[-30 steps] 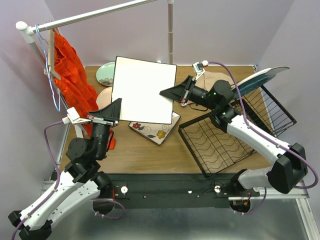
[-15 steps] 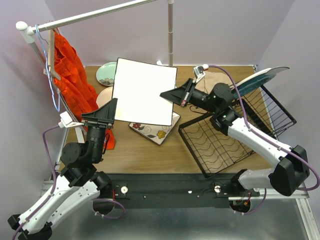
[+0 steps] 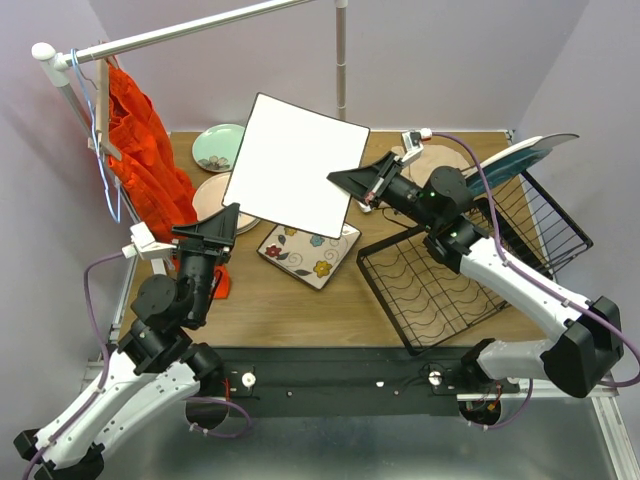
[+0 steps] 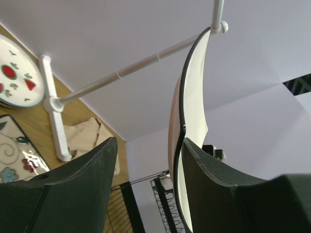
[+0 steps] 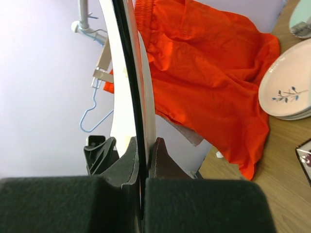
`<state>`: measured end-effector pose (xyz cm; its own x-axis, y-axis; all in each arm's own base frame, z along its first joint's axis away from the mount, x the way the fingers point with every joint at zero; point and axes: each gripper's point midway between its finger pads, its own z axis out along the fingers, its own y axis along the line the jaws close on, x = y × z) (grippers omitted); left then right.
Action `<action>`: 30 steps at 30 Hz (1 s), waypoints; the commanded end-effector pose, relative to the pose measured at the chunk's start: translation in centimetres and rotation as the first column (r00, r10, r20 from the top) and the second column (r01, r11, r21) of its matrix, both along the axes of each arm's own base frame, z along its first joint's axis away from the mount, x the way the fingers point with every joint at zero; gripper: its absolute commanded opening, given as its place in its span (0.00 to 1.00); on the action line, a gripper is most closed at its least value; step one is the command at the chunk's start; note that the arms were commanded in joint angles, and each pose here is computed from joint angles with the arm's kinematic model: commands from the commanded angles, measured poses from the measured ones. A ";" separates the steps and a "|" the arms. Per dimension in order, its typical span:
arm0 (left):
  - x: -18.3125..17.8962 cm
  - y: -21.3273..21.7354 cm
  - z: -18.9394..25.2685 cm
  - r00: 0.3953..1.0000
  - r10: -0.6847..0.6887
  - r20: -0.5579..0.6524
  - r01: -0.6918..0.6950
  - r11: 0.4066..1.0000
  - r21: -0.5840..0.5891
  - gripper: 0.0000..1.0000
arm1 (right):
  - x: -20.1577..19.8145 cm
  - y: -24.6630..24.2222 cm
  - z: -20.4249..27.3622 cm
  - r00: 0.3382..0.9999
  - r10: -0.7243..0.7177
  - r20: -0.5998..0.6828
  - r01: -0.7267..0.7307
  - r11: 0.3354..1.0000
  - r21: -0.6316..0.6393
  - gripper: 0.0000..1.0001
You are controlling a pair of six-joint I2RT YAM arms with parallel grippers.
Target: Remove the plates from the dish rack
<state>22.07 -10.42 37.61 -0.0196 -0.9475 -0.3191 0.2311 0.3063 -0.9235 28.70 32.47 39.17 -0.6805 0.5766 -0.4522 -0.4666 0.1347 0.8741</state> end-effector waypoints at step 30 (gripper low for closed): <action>-0.6 5.5 5.7 0.967 0.252 0.037 -0.251 0.917 0.309 0.64 | 4.0 -0.4 -6.7 0.935 -0.326 -0.141 0.333 0.942 0.028 0.01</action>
